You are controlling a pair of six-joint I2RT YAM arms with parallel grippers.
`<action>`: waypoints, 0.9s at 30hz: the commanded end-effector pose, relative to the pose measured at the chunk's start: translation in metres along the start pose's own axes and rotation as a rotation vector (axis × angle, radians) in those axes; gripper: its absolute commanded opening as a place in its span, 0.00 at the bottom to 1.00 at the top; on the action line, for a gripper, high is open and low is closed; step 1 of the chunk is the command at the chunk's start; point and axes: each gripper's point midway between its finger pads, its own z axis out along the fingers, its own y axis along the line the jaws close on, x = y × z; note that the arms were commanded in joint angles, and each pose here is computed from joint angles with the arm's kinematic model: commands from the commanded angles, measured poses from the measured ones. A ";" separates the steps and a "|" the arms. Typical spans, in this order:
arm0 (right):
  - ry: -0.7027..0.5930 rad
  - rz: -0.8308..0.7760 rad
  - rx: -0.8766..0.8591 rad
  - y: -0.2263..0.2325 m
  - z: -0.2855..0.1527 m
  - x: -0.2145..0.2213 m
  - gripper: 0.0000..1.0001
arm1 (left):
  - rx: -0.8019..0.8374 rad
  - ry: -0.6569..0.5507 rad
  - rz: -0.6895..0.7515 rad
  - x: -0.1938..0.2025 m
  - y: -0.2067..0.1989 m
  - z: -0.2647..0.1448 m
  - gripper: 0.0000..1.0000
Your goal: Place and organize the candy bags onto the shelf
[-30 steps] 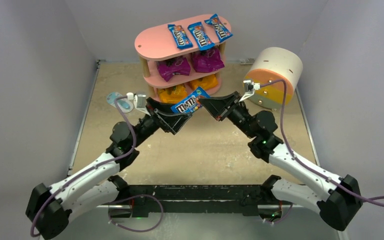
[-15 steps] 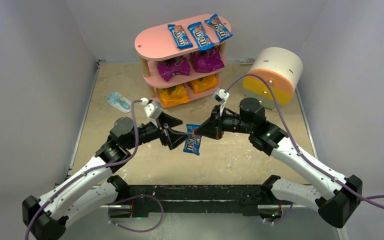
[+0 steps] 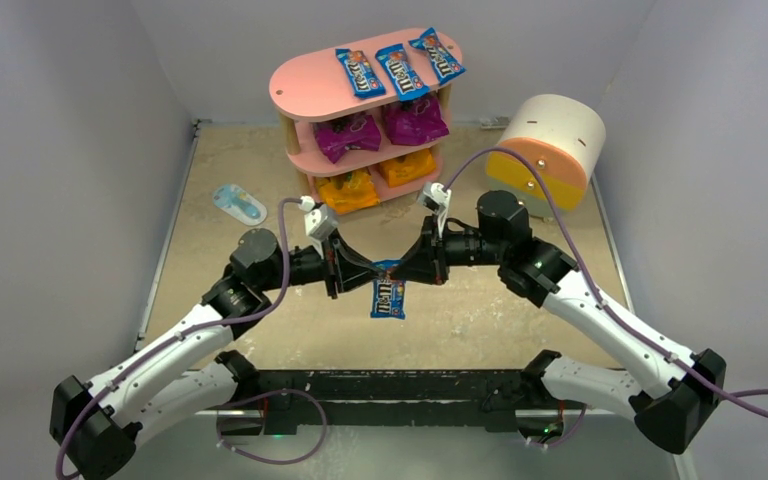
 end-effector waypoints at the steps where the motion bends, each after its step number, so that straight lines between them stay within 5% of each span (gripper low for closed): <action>1: -0.043 -0.018 0.027 0.003 -0.005 -0.017 0.07 | 0.010 -0.041 0.010 -0.014 -0.005 0.002 0.00; 2: -0.057 -0.019 0.056 -0.001 -0.005 -0.019 0.11 | -0.007 -0.047 0.004 -0.015 -0.003 0.002 0.00; 6: -0.159 -0.040 0.173 -0.017 -0.014 -0.029 0.62 | -0.139 -0.115 -0.040 -0.028 0.017 -0.001 0.00; 11: -0.358 -0.050 0.322 -0.036 -0.034 -0.043 0.97 | -0.346 -0.241 -0.097 -0.054 0.046 -0.011 0.00; 18: -0.501 0.053 0.327 -0.041 -0.042 -0.035 0.98 | -0.488 -0.492 -0.149 -0.114 0.056 -0.033 0.00; 27: -0.566 0.083 0.152 -0.029 -0.017 -0.056 0.94 | -0.299 -0.636 -0.139 -0.152 0.017 -0.036 0.00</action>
